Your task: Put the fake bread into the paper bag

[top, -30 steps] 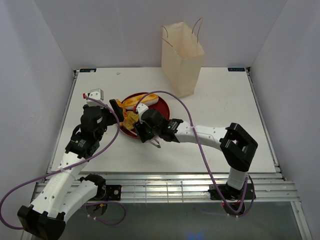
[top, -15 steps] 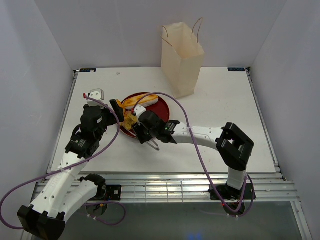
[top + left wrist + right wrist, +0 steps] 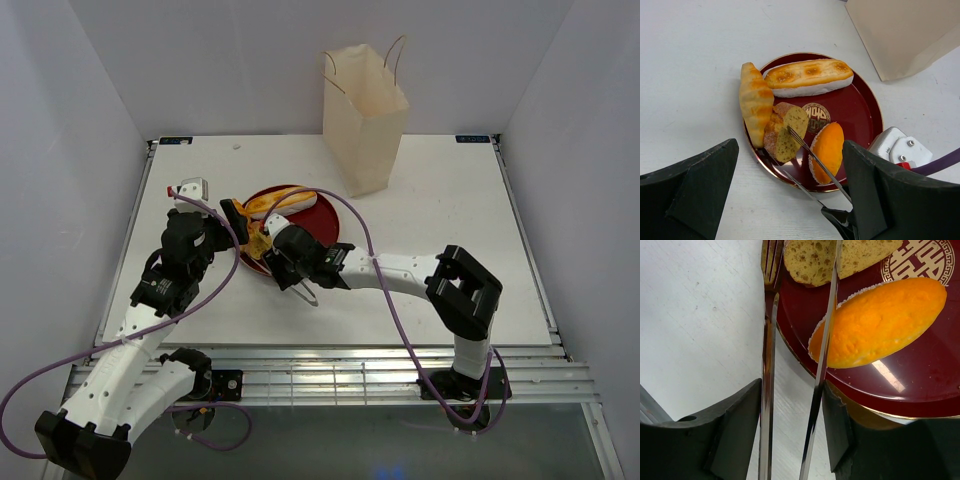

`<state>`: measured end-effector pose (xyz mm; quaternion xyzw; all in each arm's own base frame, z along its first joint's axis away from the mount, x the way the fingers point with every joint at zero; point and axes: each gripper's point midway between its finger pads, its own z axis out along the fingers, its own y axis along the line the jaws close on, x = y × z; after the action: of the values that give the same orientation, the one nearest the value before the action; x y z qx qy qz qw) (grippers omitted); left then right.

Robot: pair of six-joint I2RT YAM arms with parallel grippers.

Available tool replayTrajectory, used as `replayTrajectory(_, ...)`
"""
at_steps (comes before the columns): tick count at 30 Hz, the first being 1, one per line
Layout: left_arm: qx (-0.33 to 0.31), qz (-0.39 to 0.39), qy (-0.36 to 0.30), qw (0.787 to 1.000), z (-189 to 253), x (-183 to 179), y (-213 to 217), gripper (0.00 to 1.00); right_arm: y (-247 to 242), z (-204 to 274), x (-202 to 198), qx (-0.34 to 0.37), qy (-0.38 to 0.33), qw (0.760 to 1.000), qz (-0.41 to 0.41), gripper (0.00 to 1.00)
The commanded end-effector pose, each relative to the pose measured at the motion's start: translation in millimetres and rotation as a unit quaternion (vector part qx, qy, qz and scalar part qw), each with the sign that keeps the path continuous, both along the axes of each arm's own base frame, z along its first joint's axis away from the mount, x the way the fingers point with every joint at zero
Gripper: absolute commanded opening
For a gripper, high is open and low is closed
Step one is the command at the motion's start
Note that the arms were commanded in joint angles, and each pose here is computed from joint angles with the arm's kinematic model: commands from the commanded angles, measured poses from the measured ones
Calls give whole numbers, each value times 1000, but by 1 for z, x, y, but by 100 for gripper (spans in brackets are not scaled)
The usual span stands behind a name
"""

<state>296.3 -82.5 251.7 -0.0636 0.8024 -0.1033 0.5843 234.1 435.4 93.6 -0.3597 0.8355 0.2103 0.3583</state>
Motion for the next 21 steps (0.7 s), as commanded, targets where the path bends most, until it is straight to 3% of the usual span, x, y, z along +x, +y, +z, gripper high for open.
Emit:
replayTrajectory(1, -4, -6, -7, 1000, 4, 0, -2, 95, 14, 25, 10, 30, -24, 999, -13, 55)
replayTrajectory(21, -2, -4, -10, 1000, 5, -1, -1, 95, 4, 48, 4, 54, -37, 998, -12, 37)
